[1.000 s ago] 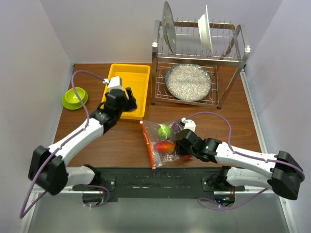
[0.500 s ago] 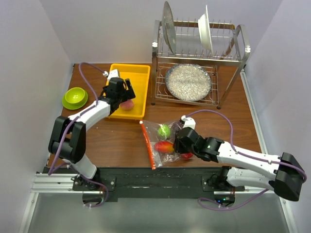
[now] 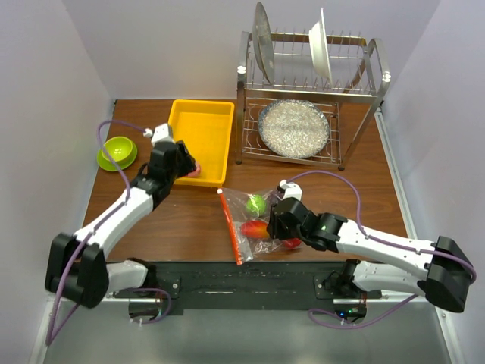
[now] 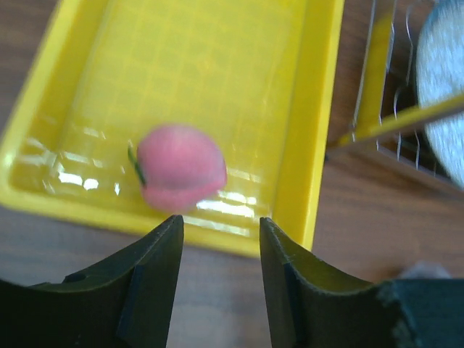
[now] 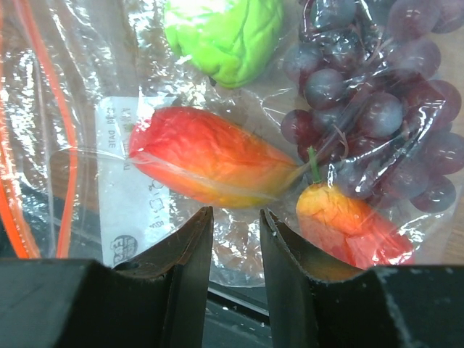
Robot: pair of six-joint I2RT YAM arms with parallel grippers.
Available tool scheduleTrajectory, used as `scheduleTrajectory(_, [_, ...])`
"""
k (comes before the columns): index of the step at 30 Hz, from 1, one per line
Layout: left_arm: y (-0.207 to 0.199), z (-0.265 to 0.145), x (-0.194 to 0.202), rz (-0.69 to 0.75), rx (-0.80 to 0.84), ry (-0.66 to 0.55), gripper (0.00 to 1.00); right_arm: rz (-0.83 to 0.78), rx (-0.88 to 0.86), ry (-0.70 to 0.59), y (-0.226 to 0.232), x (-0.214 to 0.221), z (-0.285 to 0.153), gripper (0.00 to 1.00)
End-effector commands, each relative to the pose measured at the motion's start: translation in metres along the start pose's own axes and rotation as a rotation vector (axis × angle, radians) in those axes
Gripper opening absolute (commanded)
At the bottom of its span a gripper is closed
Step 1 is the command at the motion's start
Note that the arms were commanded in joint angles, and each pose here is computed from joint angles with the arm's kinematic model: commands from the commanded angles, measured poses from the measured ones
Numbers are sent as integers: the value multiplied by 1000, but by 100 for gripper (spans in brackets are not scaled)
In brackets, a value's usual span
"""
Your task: Open the zip-top bag and remove the fake food
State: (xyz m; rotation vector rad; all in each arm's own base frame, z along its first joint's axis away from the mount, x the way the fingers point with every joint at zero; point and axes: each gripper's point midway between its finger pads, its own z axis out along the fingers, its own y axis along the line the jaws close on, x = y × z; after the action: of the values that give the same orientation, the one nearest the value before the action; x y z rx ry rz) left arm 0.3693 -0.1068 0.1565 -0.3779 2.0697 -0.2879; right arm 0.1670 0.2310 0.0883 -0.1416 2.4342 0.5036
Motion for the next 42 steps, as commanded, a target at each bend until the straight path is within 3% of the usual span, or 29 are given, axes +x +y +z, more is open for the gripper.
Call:
scheduleTrajectory(1, [-8, -31, 52, -10, 89, 84, 49, 0, -27, -29, 12, -12, 1, 36])
scheduleTrajectory(8, [-41, -73, 128, -54, 274, 228, 42, 0, 11, -33, 4, -9, 7, 36])
scheduleTrajectory(14, [-70, -94, 140, -111, 430, 257, 41, 5, 35, -28, -2, -4, 13, 35])
scheduleTrajectory(20, [-86, -102, 168, -129, 491, 335, 38, 17, 40, -31, -3, -3, 17, 36])
scheduleTrajectory(36, [-121, -113, 196, -128, 596, 378, 32, 20, 54, -2, -3, 8, 33, 34])
scheduleTrajectory(39, [-123, -106, 206, -83, 573, 381, 33, 17, 64, 2, -5, 9, 35, 34])
scheduleTrajectory(42, [-126, -103, 211, -24, 575, 363, 41, 9, 80, 6, -8, 11, 37, 33])
